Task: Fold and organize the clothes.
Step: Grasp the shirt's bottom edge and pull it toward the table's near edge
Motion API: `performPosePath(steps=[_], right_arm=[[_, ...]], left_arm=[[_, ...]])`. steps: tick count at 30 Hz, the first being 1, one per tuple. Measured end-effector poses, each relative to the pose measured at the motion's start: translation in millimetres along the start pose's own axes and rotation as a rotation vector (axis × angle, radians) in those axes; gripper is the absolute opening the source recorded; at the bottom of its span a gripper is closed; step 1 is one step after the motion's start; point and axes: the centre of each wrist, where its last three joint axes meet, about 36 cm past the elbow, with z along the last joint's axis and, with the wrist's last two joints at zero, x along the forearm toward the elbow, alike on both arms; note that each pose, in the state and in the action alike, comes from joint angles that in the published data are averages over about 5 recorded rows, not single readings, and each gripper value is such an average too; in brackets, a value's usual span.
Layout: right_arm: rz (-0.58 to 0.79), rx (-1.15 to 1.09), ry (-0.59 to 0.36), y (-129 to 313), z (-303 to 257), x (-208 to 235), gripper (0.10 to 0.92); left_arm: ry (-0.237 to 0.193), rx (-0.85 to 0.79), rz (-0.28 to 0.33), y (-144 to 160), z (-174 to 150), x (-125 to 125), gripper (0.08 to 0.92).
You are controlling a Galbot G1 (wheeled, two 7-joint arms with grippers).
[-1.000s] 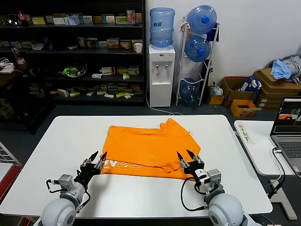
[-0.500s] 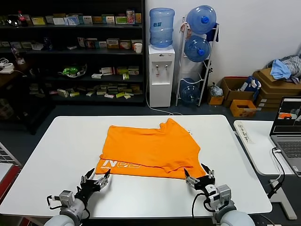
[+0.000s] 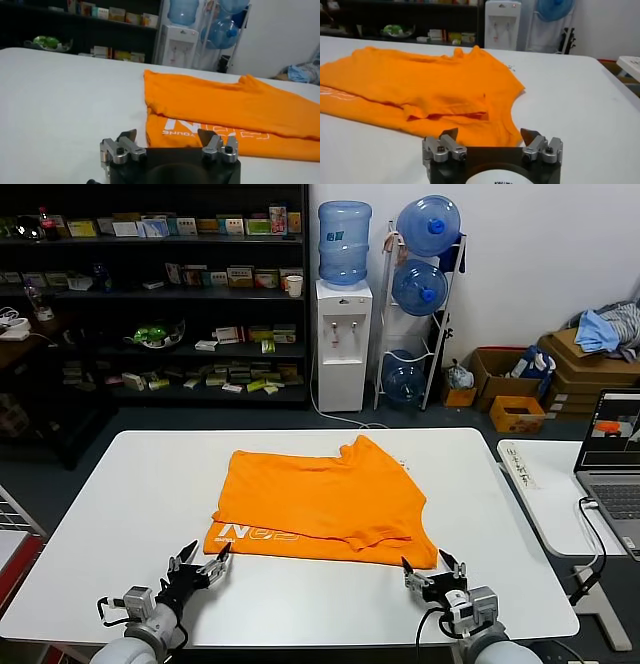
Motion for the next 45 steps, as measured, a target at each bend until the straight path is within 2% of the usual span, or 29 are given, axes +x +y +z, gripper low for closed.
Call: performPosePath(steps=[6,10,33,35,45], right_arm=[[0.002,-0.011,0.008,1,0,0,0.823],[-0.002,-0.018,0.014,3,0,-2,0.785],[0.001,-0.019,0.043,3,0,2,0.145],[-0.002,-0.021,0.040,4,-1,3,0.126],[-0.005,-0.022,0.059,5,-6,17,0.125]], left_arm=[[0.016,-0.004,-0.004,2,2,0,0.822],[0.026,-0.007,-0.002,2,-1,-1,0.776],[0.103,-0.040,0.009,9,-19,0,0.129],[0.107,-0.044,0.009,10,-23,1,0.098],[0.124,-0.073,-0.005,18,-40,12,0.091]])
